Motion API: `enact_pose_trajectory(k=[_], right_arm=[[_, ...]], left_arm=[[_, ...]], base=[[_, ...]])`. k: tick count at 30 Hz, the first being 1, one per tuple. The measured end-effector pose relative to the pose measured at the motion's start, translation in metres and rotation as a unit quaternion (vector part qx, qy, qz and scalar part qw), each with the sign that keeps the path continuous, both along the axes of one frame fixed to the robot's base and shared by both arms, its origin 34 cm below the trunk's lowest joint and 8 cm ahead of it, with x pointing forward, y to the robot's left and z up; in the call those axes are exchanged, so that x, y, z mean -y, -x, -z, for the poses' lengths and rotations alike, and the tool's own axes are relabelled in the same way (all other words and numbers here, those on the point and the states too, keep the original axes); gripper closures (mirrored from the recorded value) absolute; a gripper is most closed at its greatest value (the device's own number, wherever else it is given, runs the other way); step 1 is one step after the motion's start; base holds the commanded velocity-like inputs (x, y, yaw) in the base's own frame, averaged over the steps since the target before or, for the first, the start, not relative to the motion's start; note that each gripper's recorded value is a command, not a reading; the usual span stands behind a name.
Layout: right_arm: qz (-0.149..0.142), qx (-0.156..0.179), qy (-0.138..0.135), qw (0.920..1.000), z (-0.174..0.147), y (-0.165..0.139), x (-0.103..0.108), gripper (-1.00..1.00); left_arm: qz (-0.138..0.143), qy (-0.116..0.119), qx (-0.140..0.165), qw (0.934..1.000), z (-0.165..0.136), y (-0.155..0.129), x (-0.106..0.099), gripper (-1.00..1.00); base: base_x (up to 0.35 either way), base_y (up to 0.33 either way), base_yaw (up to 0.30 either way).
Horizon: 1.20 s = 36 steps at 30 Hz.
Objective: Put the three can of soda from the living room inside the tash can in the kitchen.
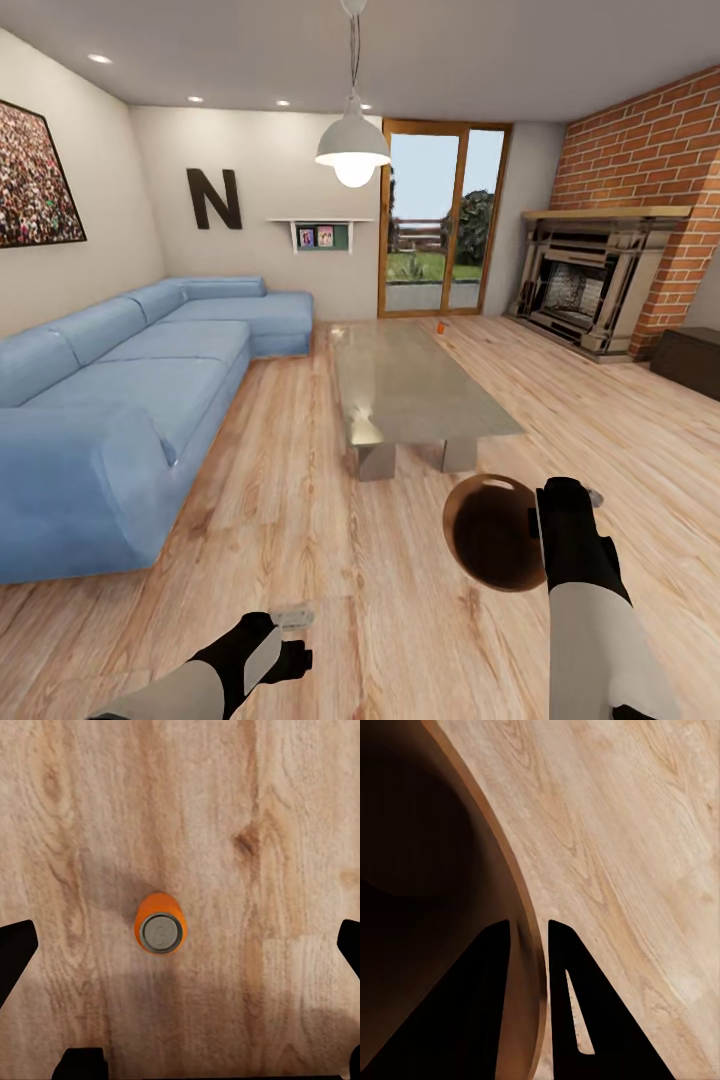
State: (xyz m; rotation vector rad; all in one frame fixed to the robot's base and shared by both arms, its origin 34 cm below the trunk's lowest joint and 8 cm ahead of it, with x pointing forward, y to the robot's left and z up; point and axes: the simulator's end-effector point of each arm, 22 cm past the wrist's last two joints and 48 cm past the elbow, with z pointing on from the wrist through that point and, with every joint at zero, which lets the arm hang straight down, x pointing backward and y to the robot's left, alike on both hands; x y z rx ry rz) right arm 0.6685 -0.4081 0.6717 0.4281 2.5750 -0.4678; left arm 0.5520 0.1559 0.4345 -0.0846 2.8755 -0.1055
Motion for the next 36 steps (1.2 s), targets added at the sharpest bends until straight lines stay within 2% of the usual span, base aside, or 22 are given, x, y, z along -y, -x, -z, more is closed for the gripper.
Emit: enact_pose_trajectory(k=[36], right_arm=[[0.0, 0.001, 0.002, 1.0, 0.075, 0.015, 0.001, 1.0]], left_arm=[[-0.002, 0.003, -0.008, 1.0, 0.081, 0.023, -0.002, -1.0]], base=[[0.0, 0.0, 0.0]])
